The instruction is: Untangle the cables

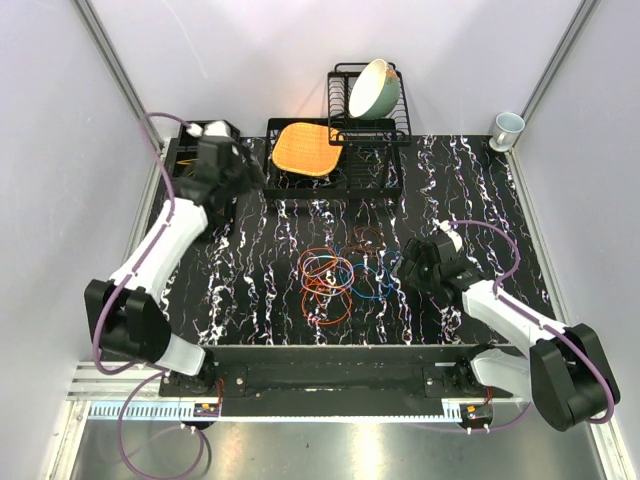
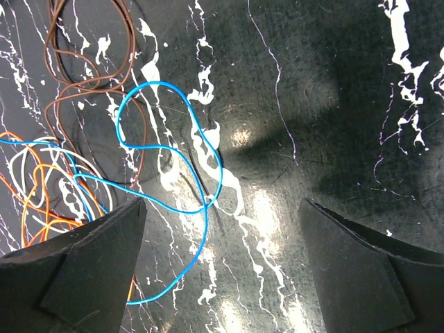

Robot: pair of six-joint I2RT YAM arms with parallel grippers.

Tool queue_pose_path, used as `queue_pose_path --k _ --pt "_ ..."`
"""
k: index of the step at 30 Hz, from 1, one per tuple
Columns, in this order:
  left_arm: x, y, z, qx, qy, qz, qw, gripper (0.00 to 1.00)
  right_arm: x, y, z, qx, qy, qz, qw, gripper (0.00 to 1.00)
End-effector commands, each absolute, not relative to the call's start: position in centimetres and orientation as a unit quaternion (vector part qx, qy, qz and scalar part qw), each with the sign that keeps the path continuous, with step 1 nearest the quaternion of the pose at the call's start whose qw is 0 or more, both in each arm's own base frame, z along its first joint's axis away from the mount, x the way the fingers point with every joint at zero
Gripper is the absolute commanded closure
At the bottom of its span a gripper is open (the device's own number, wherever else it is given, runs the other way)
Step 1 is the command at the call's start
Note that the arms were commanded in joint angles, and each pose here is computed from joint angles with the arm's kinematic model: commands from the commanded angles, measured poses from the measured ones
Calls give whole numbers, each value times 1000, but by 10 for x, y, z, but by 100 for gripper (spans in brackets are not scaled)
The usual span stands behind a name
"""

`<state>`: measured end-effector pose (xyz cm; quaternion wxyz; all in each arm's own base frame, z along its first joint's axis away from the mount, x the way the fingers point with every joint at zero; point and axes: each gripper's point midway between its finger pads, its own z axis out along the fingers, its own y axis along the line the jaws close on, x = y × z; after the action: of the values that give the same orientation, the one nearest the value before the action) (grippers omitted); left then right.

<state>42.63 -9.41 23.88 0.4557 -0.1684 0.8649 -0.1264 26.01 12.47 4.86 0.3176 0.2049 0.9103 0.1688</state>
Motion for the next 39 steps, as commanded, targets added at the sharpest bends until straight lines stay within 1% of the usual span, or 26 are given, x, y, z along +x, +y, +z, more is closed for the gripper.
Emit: queue_pose_path --k 1,6,8,9,12,15,22,30,33,34,35,37,39 --pt "387 -120 213 -118 887 -115 431 26 274 128 69 201 895 187 351 3" --pt "341 -170 169 -50 912 -144 380 26 274 129 70 201 894 189 352 3" --pt "329 -187 164 -31 912 -159 377 26 274 129 70 201 895 189 351 3" --pt "315 -203 155 -11 915 -170 366 26 275 129 70 201 895 188 351 3" --pt "295 -236 145 22 914 -199 353 26 275 129 70 202 895 188 351 3" --pt "283 -259 133 59 916 -205 341 27 275 129 70 203 895 187 351 3" --pt "275 -275 97 81 928 -186 311 33 275 127 71 207 894 184 353 4" --pt "279 -306 76 119 928 -171 310 39 276 127 69 208 896 180 348 4" --pt "283 -312 60 124 933 -156 299 43 276 127 69 208 896 181 349 4" --pt "283 -313 57 124 934 -153 297 44 276 127 68 208 896 180 348 4" --pt "285 -314 57 125 934 -151 298 48 276 127 69 208 896 180 348 4" --pt "287 -313 52 124 936 -143 297 49 275 128 68 208 896 181 347 4" --pt "289 -313 51 123 936 -139 299 53 276 127 68 207 897 180 347 4"
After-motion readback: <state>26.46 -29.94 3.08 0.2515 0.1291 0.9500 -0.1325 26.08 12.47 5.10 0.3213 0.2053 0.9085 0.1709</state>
